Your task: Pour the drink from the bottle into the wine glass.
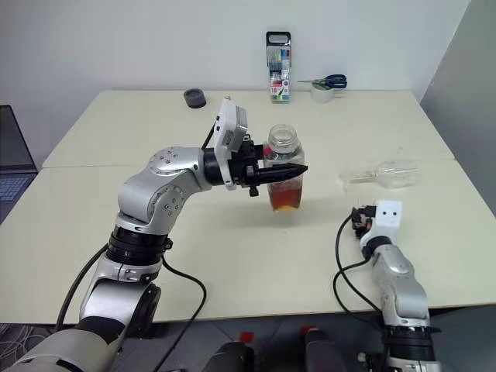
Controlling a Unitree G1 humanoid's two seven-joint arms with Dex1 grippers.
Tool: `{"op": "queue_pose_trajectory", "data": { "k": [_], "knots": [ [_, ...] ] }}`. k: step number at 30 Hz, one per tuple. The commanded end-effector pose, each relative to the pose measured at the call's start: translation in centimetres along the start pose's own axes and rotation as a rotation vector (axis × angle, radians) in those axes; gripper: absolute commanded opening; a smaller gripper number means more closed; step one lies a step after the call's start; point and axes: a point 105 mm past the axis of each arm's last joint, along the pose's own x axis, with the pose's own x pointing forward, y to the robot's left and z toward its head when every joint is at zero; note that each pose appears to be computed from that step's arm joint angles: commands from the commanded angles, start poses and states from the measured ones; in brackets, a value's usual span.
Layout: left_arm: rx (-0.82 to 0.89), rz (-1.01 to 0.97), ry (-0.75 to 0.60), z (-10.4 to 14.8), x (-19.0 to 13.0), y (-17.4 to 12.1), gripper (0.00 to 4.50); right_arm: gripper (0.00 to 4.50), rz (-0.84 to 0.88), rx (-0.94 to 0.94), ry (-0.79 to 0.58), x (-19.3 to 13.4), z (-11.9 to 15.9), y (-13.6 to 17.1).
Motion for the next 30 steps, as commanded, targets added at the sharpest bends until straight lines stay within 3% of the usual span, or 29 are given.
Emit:
{"op": "queue_pose_trajectory", "data": {
  "k": [1,4,10,15,18,23,30],
  "knots": [
    [0.064,-0.009,-0.031,1.6,0.0,-0.1,1.84,3.38,0.015,-0.035,-0.042,0.0,1.0,0.4],
    [0.065,-0.005,-0.029,1.6,0.0,-0.1,1.84,4.44,0.034,-0.055,-0.057,0.0,1.5,0.8],
    [0.068,0.002,-0.027,1.6,-0.1,0.1,1.84,4.47,0.087,-0.118,-0.088,-0.4,2.5,1.1],
    [0.074,0.05,-0.023,1.6,-0.6,0.8,1.84,4.47,0.154,-0.166,-0.138,-1.3,6.3,0.9],
    [0.084,0.135,-0.025,1.6,-0.9,2.1,1.84,4.47,0.371,-0.182,-0.225,-2.3,11.0,3.8],
    [0.128,0.385,0.001,1.7,-2.8,6.1,1.84,4.47,0.884,-0.178,-0.255,-6.9,15.0,10.3],
    [0.218,0.82,0.027,2.3,-8.9,11.4,1.84,4.47,1.137,-0.144,-0.274,-9.1,18.6,13.7]
  ]
}}
